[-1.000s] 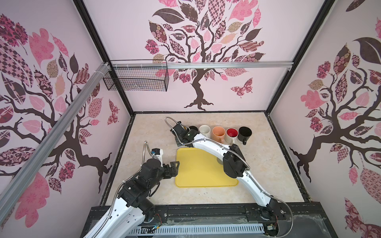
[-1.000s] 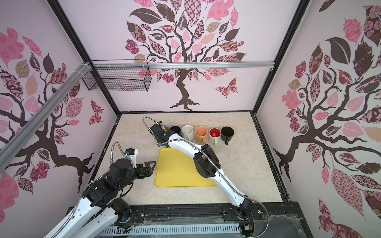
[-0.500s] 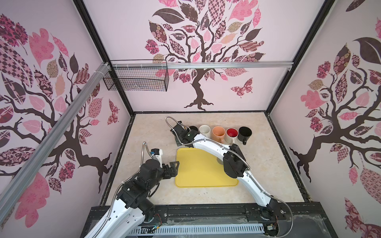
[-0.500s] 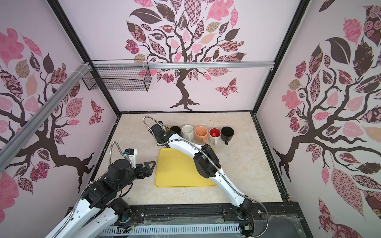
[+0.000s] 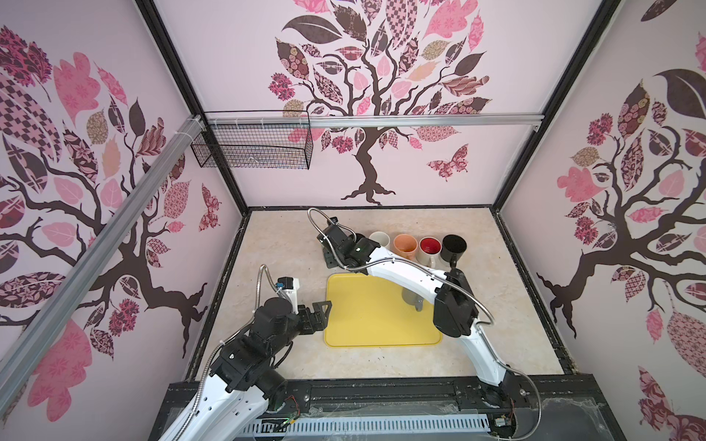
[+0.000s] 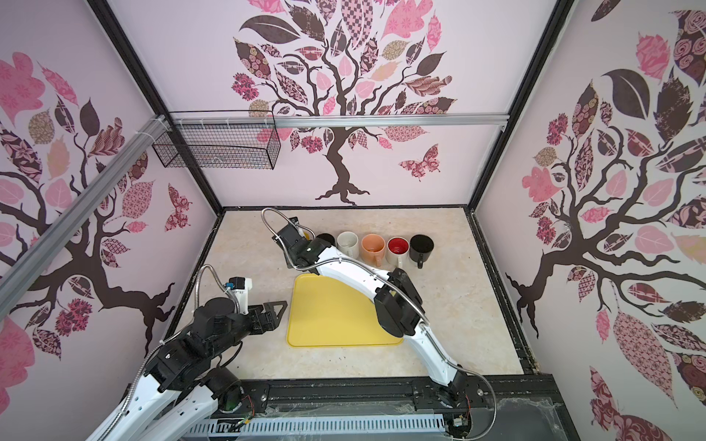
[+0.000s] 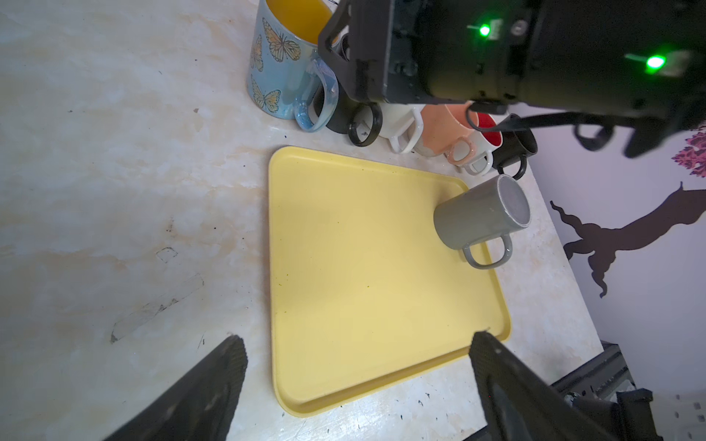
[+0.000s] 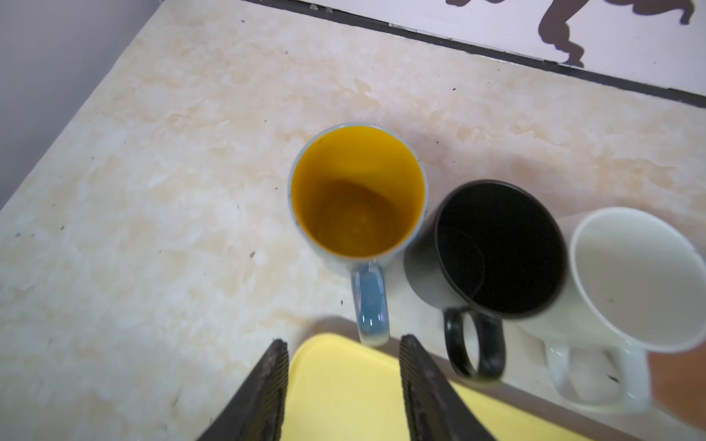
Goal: Turn the mug right side up
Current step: 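Open right gripper, withdraw, and move it over the upside-down grey mug, then lower right gripper and close it on the grey mug's base, then lift and tilt the grey mug sideways with right gripper toward the left gripper, then close left gripper on the grey mug's rim beside the right gripper, then take the grey mug with left gripper while right gripper opens and draws back, then carry the grey mug beyond the tray and lower it upright beside the blue mug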
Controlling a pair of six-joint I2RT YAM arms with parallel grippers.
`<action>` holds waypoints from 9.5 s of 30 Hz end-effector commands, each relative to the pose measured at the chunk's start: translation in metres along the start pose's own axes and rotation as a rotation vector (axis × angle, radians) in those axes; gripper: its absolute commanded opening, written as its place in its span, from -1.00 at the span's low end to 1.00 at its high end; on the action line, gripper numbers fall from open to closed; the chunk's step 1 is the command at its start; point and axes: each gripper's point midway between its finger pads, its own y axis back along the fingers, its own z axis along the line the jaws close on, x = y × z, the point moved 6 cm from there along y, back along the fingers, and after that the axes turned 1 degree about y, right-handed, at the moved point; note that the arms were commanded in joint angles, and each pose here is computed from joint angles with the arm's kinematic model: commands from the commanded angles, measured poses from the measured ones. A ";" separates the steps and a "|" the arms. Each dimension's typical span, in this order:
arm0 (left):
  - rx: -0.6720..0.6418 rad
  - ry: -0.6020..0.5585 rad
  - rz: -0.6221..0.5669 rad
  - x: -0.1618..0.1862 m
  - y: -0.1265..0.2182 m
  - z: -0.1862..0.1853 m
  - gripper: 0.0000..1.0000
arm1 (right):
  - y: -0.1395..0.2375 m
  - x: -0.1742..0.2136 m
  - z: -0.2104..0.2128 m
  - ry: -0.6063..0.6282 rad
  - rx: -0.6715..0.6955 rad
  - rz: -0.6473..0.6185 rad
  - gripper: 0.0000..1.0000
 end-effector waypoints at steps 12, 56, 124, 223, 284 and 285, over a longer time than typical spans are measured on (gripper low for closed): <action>0.093 0.062 0.027 0.002 0.011 -0.011 0.88 | 0.173 0.046 -0.075 0.065 0.061 -0.072 0.09; 0.342 0.101 0.117 0.018 -0.086 -0.040 0.89 | 0.107 0.170 -0.196 -0.154 0.188 0.193 -0.12; 0.601 0.197 -0.082 -0.016 -0.048 -0.069 0.83 | 0.225 0.065 -0.136 -0.624 -0.869 -0.549 -1.00; 0.436 -0.015 -0.253 -0.091 -0.010 -0.098 -1.00 | 0.182 0.118 -0.088 -0.506 -0.928 -0.213 0.00; -0.394 -0.017 -0.142 -0.186 -0.118 0.051 -1.00 | 0.159 0.139 -0.138 -0.173 -0.348 -0.096 0.17; -0.393 -0.011 -0.135 -0.185 -0.121 0.052 -1.00 | 0.158 0.140 -0.138 -0.173 -0.347 -0.095 0.17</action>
